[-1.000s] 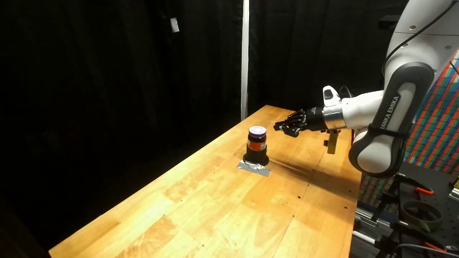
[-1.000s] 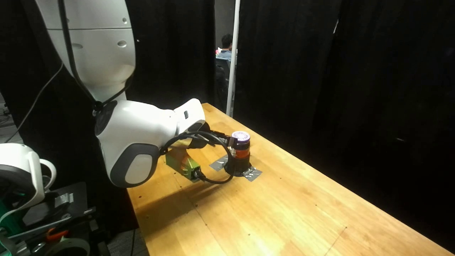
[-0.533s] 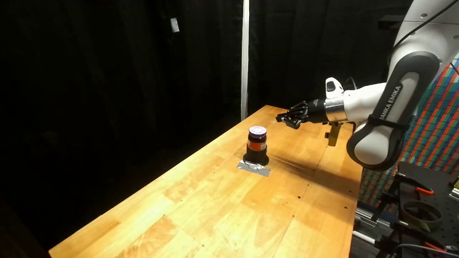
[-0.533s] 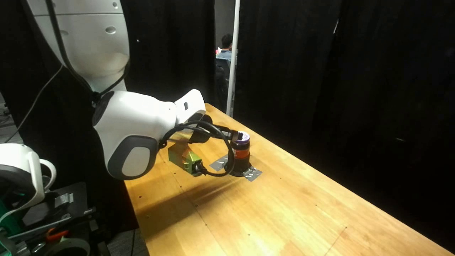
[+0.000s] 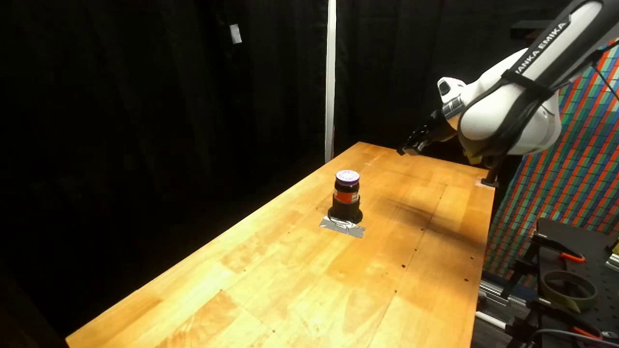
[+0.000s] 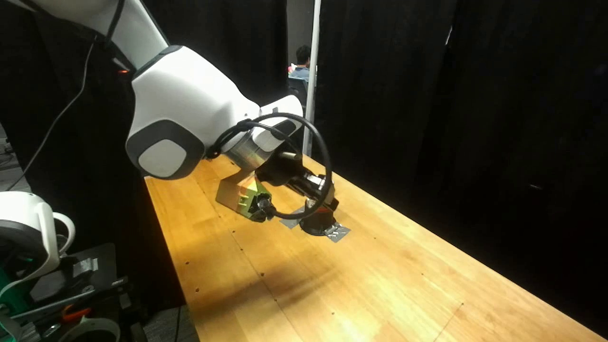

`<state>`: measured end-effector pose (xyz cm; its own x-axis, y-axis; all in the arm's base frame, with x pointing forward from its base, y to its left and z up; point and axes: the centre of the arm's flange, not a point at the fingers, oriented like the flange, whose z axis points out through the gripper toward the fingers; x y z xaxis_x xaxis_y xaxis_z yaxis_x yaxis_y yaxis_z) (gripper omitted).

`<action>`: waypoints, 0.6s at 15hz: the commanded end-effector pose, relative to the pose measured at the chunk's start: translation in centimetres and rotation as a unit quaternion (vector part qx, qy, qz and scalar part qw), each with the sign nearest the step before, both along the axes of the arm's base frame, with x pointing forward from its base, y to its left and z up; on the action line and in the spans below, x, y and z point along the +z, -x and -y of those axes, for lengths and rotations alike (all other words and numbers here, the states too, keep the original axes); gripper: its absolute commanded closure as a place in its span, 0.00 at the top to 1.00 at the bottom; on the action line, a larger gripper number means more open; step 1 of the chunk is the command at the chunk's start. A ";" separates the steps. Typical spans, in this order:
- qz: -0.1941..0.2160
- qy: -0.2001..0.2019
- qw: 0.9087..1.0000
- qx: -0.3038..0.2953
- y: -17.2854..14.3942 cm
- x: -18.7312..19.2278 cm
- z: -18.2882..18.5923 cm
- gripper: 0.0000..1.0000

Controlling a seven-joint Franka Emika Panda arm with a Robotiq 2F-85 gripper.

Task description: Put the rubber band on the jar.

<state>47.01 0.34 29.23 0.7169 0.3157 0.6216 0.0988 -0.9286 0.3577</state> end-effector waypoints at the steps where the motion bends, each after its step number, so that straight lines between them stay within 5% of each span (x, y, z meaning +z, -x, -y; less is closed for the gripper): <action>1: -0.082 0.038 0.995 -0.030 -0.9 7.1 -0.2 0.53; 7: -0.213 0.045 0.975 -0.049 1.5 2.5 4.7 1.00; 8: -0.232 0.048 0.970 -0.047 1.9 1.7 5.3 1.00; 9: -0.186 0.024 0.982 -0.036 3.5 -5.9 8.4 0.88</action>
